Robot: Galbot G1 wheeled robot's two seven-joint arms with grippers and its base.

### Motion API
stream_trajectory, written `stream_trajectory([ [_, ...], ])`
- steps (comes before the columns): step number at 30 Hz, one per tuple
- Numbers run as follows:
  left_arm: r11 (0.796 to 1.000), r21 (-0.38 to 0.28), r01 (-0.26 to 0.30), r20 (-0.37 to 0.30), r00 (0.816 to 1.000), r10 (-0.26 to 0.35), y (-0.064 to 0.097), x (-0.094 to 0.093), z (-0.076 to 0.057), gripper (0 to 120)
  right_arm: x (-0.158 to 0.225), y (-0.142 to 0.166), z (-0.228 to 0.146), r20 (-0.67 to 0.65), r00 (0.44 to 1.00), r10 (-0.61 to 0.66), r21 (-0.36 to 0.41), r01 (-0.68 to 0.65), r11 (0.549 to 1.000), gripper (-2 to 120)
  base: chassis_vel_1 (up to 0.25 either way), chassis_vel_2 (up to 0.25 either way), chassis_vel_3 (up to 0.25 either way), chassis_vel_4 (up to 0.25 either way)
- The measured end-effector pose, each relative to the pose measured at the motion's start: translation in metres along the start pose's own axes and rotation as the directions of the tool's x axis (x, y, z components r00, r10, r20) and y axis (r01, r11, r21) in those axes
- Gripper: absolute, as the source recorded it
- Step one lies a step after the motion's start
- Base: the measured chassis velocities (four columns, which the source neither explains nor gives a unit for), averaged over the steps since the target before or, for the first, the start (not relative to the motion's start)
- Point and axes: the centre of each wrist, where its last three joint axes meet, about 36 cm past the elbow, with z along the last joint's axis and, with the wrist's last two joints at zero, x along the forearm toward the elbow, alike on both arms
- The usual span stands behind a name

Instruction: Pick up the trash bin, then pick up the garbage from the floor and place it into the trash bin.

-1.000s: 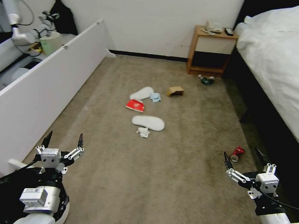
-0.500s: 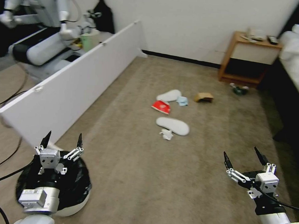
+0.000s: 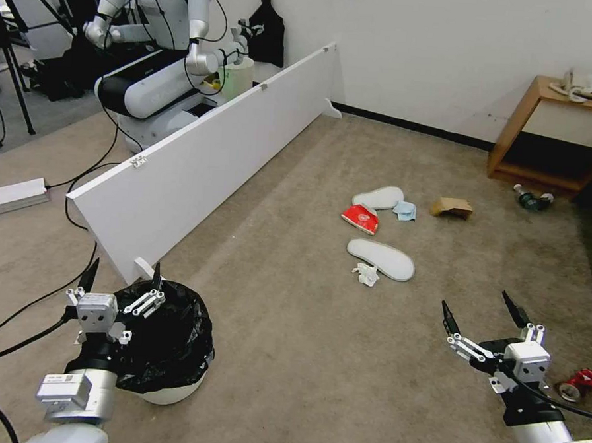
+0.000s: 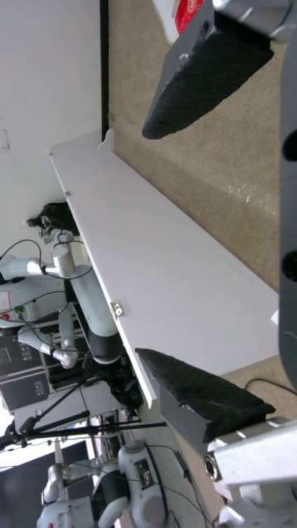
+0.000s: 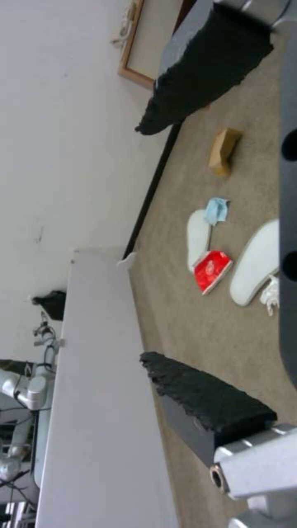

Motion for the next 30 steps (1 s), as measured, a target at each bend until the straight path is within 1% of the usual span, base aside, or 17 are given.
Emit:
stream_trajectory([
  [14, 1.000, -0.003, -0.011, -0.005, 1.000, 0.011, -0.0018, 0.0026, -0.0008, 100, 0.0025, 0.0059, 0.0018, -0.006, 1.000, -0.003, 0.002, 0.003, 1.000, 100, 0.000, 0.000, 0.000, 0.000],
  [20, 1.000, -0.013, -0.018, 0.007, 1.000, 0.018, -0.0026, 0.0028, 0.0001, 100, 0.0030, 0.0059, 0.0002, -0.006, 1.000, -0.006, 0.004, 0.006, 1.000, 100, 0.011, 0.013, 0.012, 0.017],
  [30, 0.999, -0.027, -0.021, 0.009, 1.000, 0.021, -0.0024, 0.0045, -0.0010, 100, 0.0031, 0.0070, -0.0013, 0.002, 1.000, 0.007, 0.005, -0.007, 1.000, 100, 0.009, 0.009, 0.005, 0.011],
])
